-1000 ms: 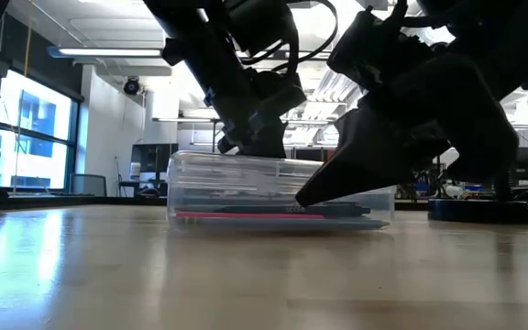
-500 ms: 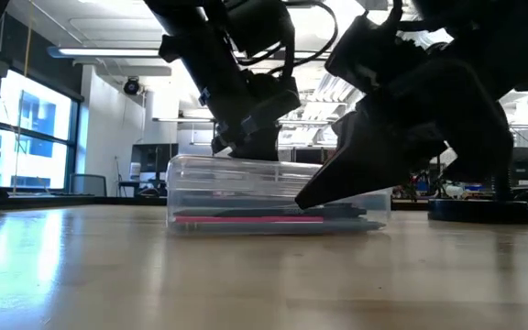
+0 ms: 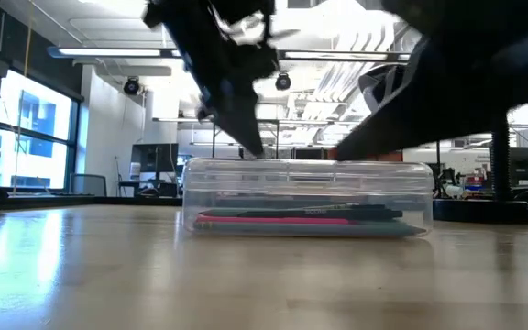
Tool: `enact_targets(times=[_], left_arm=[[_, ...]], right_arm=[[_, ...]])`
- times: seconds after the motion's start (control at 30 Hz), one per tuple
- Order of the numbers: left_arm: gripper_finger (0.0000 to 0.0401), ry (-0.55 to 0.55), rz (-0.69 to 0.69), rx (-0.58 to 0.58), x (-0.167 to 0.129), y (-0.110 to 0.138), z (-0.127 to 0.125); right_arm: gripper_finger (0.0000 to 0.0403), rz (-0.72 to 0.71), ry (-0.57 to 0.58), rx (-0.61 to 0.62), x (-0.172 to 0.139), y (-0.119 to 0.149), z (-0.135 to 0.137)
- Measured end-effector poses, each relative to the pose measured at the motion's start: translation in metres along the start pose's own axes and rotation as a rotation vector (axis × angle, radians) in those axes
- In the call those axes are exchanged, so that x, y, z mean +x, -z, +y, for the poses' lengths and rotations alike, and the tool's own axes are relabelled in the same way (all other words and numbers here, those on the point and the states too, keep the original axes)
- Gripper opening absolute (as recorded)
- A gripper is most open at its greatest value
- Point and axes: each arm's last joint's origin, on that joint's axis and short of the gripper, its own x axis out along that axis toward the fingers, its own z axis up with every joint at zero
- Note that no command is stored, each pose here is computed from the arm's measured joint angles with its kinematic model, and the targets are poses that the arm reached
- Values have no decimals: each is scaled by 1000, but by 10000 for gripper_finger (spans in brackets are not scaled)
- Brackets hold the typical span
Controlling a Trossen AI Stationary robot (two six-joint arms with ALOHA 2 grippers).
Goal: Pick & place school supplies into a supply box
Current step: Close the transparent supply box
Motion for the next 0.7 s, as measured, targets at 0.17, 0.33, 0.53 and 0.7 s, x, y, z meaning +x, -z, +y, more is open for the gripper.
enact_targets(times=[0.17, 0.33, 0.53, 0.7], left_arm=[[13, -25, -26, 9, -60, -3, 13], [16, -10, -155, 19, -139, 3, 22], [12, 54, -404, -19, -181, 18, 17], [12, 215, -355, 9, -125, 52, -10]], right_arm=[[0, -63, -9, -36, -29, -21, 7], [0, -199, 82, -111, -80, -52, 8], [0, -270, 242, -106, -100, -73, -9], [0, -132, 159, -50, -53, -57, -25]])
